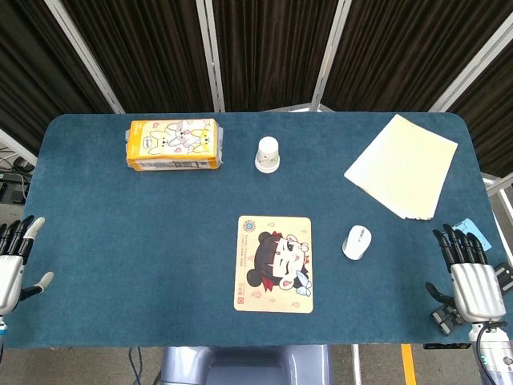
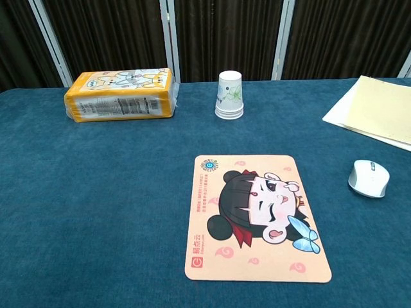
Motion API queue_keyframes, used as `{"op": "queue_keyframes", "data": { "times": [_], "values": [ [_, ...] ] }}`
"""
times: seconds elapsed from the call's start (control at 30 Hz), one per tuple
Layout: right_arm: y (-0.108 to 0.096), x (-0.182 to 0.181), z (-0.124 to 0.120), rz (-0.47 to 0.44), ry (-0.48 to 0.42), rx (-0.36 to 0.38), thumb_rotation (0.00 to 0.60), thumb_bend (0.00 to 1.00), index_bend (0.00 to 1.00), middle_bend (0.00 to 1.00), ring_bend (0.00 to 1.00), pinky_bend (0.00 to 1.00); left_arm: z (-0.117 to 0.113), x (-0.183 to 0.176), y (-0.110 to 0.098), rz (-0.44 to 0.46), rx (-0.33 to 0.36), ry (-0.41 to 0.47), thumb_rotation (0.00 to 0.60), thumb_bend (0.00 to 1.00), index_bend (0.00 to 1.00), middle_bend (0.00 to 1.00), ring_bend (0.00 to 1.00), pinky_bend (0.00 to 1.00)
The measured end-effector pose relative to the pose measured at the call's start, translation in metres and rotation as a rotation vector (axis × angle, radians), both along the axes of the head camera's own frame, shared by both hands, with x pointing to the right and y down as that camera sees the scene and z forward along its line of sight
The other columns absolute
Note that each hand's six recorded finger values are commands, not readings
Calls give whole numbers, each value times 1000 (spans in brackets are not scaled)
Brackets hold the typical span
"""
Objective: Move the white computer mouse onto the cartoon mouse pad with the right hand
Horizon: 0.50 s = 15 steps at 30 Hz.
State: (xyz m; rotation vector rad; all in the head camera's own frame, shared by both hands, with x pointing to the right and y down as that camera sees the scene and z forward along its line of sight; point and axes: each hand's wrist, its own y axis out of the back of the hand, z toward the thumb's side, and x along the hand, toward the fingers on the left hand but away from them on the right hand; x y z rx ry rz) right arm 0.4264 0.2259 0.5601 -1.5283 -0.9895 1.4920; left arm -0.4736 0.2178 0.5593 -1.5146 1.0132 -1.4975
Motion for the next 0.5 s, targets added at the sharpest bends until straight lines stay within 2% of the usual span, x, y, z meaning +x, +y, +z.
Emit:
{"op": "queue_keyframes", "data": {
  "times": [0.13, 0.27, 0.5],
  "values": [
    [-3, -3, 0, -1, -28, -9, 600, 111, 23, 0, 0, 0, 0, 0, 0, 1, 1, 0, 600, 236, 0, 0, 0, 0],
    [-15, -12, -2, -37, -84, -7, 600, 99, 101, 7, 0, 0, 0, 1, 0, 3, 1, 0, 600, 237, 0, 0, 0, 0],
    [-57, -46, -4, -264, -80, 56, 600, 80, 129, 28, 0, 0, 1, 1, -1, 3, 3, -4, 600, 237, 0, 0, 0, 0]
  ]
}}
